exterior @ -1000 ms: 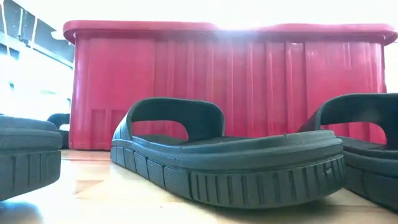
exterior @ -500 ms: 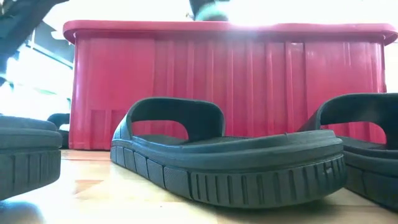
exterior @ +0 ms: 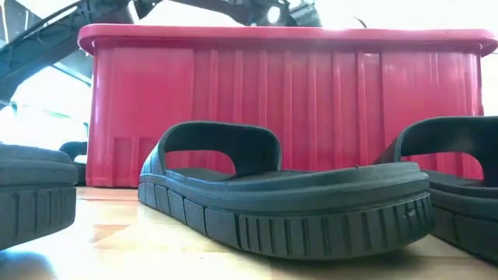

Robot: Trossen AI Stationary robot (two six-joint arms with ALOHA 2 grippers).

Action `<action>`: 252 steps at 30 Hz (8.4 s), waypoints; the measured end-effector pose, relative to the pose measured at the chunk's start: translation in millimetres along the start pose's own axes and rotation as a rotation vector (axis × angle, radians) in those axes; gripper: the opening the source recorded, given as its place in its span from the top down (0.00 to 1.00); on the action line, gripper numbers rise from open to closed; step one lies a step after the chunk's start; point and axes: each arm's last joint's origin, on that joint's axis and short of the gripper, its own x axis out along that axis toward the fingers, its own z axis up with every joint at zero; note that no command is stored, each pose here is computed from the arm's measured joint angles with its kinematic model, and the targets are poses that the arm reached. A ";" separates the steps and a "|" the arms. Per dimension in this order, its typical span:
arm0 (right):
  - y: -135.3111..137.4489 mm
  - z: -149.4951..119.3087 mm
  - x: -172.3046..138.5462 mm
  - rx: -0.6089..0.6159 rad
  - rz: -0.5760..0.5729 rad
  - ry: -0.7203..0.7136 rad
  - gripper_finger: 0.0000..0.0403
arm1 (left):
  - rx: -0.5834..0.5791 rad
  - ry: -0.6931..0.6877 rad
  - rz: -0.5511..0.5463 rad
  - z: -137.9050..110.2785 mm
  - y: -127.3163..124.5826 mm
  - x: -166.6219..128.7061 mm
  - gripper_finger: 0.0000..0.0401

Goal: Pick and place slides into bin
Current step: Put the green slipper into the red bin, then put the black slipper into the red bin

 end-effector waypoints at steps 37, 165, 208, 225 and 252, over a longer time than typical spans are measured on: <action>-0.9 -0.2 0.1 0.081 -0.023 -0.008 0.66 | -0.039 -0.145 -0.296 -3.9 -8.4 67.3 0.49; 101.7 -193.1 188.2 -0.379 -0.577 0.783 0.99 | 0.235 -0.222 -0.646 -117.9 -125.4 -420.2 0.75; -145.8 85.7 233.1 -0.537 -0.790 0.270 1.00 | 0.199 -0.592 -0.090 -116.3 -37.6 -444.1 0.75; -250.4 15.5 368.3 -0.637 -0.765 0.449 1.00 | 0.146 -0.546 -0.063 -105.6 -26.1 -427.7 0.75; -250.2 17.4 364.9 -0.651 -0.693 0.465 0.57 | 0.129 -0.546 -0.117 -105.8 -28.0 -428.3 0.75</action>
